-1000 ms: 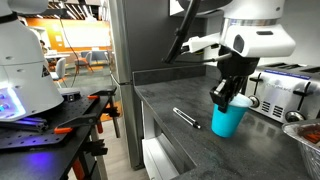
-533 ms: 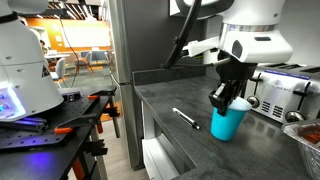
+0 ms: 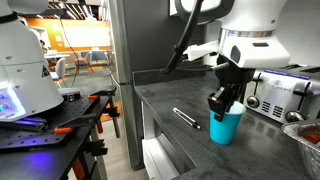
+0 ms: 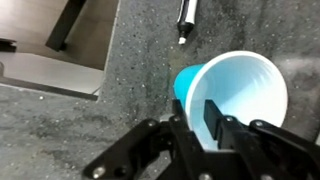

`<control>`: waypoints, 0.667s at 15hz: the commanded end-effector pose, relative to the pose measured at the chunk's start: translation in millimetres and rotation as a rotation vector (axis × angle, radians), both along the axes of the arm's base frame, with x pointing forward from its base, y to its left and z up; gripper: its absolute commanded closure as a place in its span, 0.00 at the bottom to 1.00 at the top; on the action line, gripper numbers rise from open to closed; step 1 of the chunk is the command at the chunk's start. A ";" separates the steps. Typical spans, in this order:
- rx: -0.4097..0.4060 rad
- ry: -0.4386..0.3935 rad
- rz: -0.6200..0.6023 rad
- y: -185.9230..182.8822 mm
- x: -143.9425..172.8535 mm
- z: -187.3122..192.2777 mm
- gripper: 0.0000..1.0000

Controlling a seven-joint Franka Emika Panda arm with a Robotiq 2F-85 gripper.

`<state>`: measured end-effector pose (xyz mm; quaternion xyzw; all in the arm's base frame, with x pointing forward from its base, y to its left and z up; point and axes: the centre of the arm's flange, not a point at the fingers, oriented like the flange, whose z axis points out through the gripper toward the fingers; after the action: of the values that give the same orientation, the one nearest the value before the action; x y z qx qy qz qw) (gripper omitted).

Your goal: Move the blue cup to the right

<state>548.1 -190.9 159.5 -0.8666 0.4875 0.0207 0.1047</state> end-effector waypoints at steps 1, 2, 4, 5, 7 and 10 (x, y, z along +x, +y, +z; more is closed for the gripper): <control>-0.031 -0.020 -0.024 2.0 0.8 5.5 0.38; -0.034 -0.025 -0.025 1.7 0.8 7.3 0.30; -0.047 -0.040 -0.020 2.2 1.0 13.0 0.15; -0.055 -0.047 -0.016 2.7 0.9 17.3 0.08; -0.063 -0.053 0.001 4.9 0.9 27.0 0.00; -0.060 -0.066 0.035 10.5 1.2 47.4 0.00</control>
<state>558.5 -188.6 185.5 -0.8754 0.4729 -0.0158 0.0986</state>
